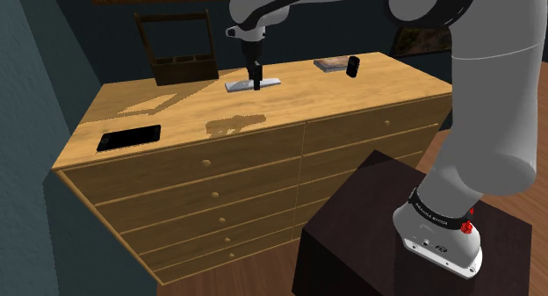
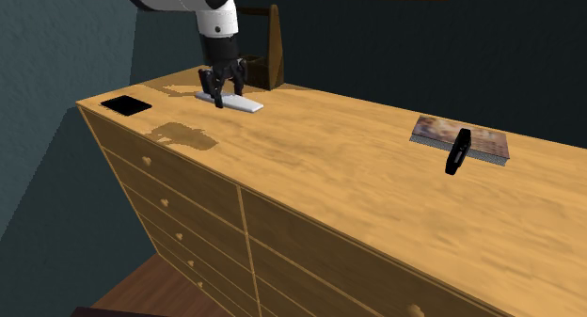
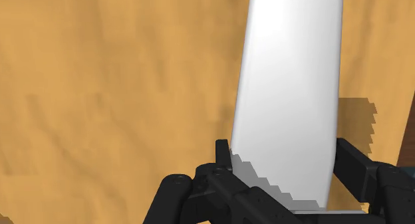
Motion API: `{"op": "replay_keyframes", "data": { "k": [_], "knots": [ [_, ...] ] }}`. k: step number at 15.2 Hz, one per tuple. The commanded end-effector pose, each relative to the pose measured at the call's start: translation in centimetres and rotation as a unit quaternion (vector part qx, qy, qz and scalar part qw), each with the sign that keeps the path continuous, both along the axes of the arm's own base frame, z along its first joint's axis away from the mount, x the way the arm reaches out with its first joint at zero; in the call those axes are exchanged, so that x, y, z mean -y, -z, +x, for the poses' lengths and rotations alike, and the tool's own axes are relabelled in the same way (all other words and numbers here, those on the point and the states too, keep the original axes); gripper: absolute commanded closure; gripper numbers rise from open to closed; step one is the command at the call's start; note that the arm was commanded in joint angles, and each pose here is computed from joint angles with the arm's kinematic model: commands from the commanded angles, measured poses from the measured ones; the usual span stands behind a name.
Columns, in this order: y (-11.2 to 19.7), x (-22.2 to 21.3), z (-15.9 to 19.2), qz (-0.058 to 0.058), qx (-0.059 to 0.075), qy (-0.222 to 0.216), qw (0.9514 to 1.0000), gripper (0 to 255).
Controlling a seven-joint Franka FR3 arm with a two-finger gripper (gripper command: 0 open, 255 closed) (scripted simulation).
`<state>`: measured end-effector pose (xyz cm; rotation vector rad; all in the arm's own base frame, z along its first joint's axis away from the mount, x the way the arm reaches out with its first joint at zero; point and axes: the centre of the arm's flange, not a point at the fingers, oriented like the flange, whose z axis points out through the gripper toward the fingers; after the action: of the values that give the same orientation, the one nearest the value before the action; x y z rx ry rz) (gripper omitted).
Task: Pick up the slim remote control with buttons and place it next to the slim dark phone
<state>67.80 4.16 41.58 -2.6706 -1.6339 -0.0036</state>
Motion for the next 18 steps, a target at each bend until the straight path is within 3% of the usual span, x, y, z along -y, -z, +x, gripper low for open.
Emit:
{"op": "replay_keyframes", "data": {
  "k": [1, 18],
  "knots": [
    [0.2, -2.6, 0.0, 0.000, 0.000, 0.001, 1.0000, 255],
    [0.1, -25.1, 0.9, 0.000, 0.000, 0.001, 1.0000, 255]
  ]
}}
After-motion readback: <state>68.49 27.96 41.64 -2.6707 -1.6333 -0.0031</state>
